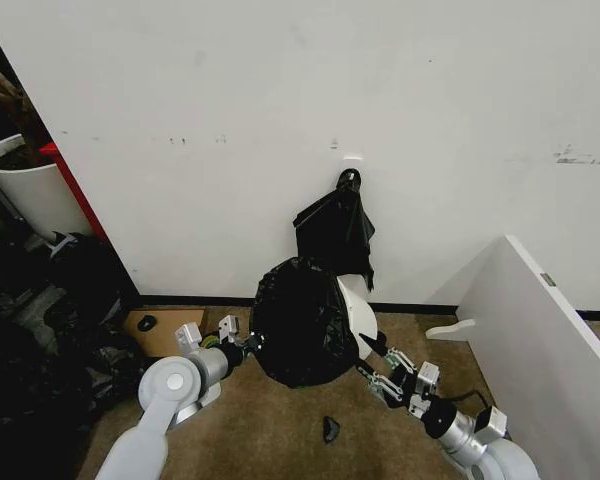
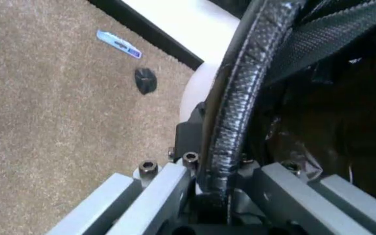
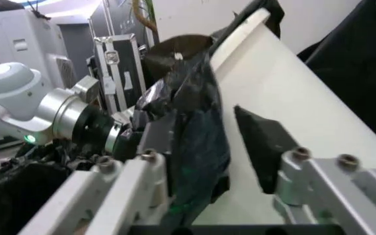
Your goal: Place the garbage bag over the trash bin.
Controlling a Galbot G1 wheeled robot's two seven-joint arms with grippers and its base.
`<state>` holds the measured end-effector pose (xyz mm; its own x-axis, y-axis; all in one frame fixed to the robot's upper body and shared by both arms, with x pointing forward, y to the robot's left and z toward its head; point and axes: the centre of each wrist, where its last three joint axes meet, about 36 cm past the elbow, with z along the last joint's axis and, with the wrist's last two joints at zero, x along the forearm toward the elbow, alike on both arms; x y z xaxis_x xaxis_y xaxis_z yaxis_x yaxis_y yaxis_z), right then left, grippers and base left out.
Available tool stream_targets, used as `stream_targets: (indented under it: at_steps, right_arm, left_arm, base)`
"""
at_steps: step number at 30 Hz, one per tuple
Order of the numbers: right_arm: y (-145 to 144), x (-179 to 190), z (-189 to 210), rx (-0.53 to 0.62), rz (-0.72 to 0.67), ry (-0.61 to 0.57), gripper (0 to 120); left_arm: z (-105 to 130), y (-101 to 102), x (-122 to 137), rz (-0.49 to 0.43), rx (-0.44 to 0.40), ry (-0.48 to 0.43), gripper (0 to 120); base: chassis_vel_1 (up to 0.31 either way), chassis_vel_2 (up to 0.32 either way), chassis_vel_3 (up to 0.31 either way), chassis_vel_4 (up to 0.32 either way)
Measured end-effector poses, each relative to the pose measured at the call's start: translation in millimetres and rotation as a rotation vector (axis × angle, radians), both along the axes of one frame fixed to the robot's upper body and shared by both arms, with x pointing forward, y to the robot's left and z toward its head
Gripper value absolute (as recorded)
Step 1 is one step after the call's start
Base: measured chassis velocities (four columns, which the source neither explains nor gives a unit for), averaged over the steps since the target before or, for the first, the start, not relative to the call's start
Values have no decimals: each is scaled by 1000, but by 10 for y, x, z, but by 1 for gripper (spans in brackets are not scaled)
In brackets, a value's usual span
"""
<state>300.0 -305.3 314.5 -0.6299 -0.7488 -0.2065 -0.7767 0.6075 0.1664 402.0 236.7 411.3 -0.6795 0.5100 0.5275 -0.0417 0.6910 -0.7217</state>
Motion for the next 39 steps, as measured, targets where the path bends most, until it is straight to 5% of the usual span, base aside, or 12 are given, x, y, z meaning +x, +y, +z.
stream_targets:
  at_steps: [8,24,39]
  right_arm:
    - [-20,19,-7,1,-6,-12,1]
    - [100,-61,-80,66,-289,82,0]
    - [1,-156,-239,-88,-192,29,0]
  left_arm:
    - [7,-19,4,-3,1,-4,0]
    - [49,-135,-117,-49,-17,-13,0]
    - [250,-51,-29,0,-55,-81,0]
  base:
    - [0,0,0,0]
    - [0,0,0,0]
    - [0,0,0,0]
